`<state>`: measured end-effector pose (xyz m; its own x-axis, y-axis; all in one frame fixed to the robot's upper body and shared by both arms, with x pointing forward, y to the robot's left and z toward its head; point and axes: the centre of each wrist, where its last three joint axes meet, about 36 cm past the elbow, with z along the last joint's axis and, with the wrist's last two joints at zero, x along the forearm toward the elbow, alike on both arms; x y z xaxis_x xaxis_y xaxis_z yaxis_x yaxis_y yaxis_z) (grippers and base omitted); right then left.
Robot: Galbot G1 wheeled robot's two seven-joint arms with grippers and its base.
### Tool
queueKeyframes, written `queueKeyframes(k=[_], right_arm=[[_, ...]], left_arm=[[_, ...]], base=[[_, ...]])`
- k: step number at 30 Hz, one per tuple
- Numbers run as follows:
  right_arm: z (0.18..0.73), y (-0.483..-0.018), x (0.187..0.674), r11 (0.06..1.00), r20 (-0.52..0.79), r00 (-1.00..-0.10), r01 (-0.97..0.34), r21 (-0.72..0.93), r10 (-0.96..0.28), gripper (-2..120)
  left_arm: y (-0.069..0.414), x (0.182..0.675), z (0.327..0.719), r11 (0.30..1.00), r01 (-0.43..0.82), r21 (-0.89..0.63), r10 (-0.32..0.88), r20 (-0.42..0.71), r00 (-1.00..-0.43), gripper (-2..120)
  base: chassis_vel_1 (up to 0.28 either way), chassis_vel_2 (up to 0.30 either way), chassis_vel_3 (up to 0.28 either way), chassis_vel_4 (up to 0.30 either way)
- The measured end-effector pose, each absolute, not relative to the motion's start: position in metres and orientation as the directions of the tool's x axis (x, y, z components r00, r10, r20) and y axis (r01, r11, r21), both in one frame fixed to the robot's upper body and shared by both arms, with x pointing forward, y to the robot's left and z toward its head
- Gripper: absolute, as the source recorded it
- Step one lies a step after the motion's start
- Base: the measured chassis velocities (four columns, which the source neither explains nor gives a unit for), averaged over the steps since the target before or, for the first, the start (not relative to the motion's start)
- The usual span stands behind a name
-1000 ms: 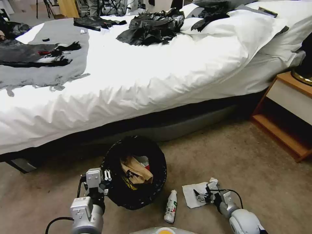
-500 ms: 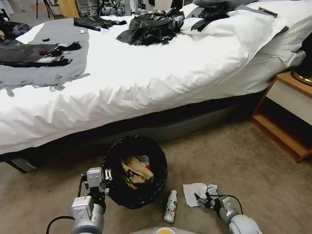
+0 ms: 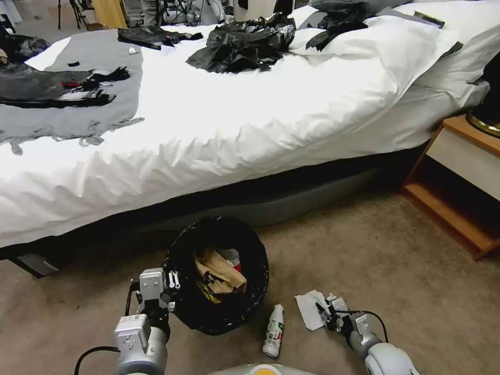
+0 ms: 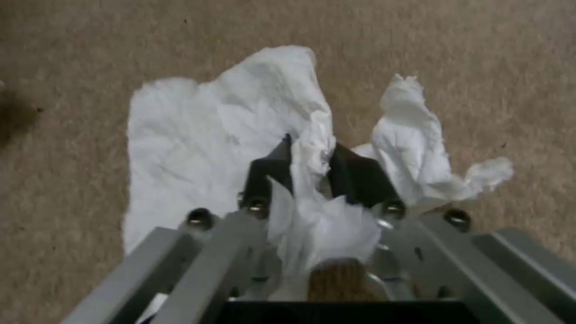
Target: Pick up the trash bin, then pick up the garbage from the floor and place it into the trash bin.
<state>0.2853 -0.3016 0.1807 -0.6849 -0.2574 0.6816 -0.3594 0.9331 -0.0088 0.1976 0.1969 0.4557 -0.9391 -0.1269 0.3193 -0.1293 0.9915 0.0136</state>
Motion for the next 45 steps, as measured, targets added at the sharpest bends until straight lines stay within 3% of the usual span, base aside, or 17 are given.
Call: queueKeyframes(k=[4, 18, 22, 24, 27, 29, 30, 31, 33, 34, 39, 41, 45], right_arm=[[0.185, -0.297, 0.287, 0.930, 0.659, -0.704, -0.367, -0.017, -0.266, 0], [0.210, -0.303, 0.300, 0.942, 0.568, -0.785, -0.333, -0.046, -0.250, 0], [0.236, -0.309, 0.313, 0.951, 0.488, -0.839, -0.303, -0.054, -0.240, 0], [0.281, -0.308, 0.322, 0.953, 0.369, -0.893, -0.299, -0.055, -0.259, 0], [0.313, -0.301, 0.324, 0.948, 0.269, -0.918, -0.316, -0.044, -0.293, 0], [0.345, -0.290, 0.324, 0.936, 0.125, -0.929, -0.353, -0.019, -0.348, 0], [0.371, -0.280, 0.323, 0.915, 0.006, -0.915, -0.402, 0.005, -0.402, 0], [0.371, -0.280, 0.323, 0.915, 0.006, -0.915, -0.402, 0.005, -0.402, 0], [0.396, -0.266, 0.322, 0.878, -0.133, -0.872, -0.478, 0.021, -0.471, 0], [0.421, -0.250, 0.317, 0.825, -0.244, -0.803, -0.565, 0.022, -0.543, 0], [0.445, -0.222, 0.303, 0.708, -0.310, -0.674, -0.706, 0.002, -0.671, 0], [0.442, -0.210, 0.298, 0.642, -0.282, -0.610, -0.767, -0.027, -0.741, 0], [0.417, -0.197, 0.294, 0.585, -0.188, -0.569, -0.810, -0.037, -0.800, 0]], left_arm=[[0.196, 0.198, 0.457, 0.992, -0.128, 0.012, -0.125, 0.315, -0.941, 0], [0.196, 0.198, 0.458, 0.992, -0.126, 0.012, -0.123, 0.313, -0.942, 0], [0.195, 0.197, 0.458, 0.992, -0.125, 0.012, -0.123, 0.313, -0.942, 0], [0.195, 0.197, 0.457, 0.992, -0.125, 0.013, -0.123, 0.314, -0.941, 0], [0.195, 0.197, 0.456, 0.992, -0.125, 0.013, -0.122, 0.317, -0.940, 0], [0.194, 0.197, 0.453, 0.992, -0.123, 0.015, -0.121, 0.322, -0.939, 0], [0.194, 0.197, 0.452, 0.993, -0.121, 0.017, -0.120, 0.325, -0.938, 0], [0.194, 0.197, 0.452, 0.993, -0.121, 0.017, -0.120, 0.325, -0.938, 0], [0.194, 0.197, 0.451, 0.993, -0.119, 0.018, -0.118, 0.325, -0.938, 0], [0.193, 0.198, 0.451, 0.993, -0.117, 0.018, -0.117, 0.324, -0.939, 0], [0.193, 0.198, 0.451, 0.994, -0.110, 0.023, -0.112, 0.325, -0.939, 0], [0.192, 0.198, 0.451, 0.994, -0.109, 0.023, -0.110, 0.325, -0.939, 0], [0.190, 0.197, 0.451, 0.994, -0.103, 0.021, -0.105, 0.329, -0.939, 0]], base=[[0.000, 0.000, 0.000, 0.000], [0.000, 0.000, 0.000, 0.000], [0.000, 0.000, 0.000, 0.000], [0.000, 0.000, 0.000, 0.000], [0.000, 0.000, 0.000, 0.000], [0.000, 0.000, 0.000, 0.000], [0.000, 0.000, 0.000, 0.000], [0.000, 0.000, 0.000, 0.000], [0.000, 0.000, 0.000, 0.000], [0.000, 0.000, 0.000, 0.000], [0.000, 0.000, 0.000, 0.000], [0.000, 0.000, 0.000, 0.000], [0.000, 0.000, 0.000, 0.000]])
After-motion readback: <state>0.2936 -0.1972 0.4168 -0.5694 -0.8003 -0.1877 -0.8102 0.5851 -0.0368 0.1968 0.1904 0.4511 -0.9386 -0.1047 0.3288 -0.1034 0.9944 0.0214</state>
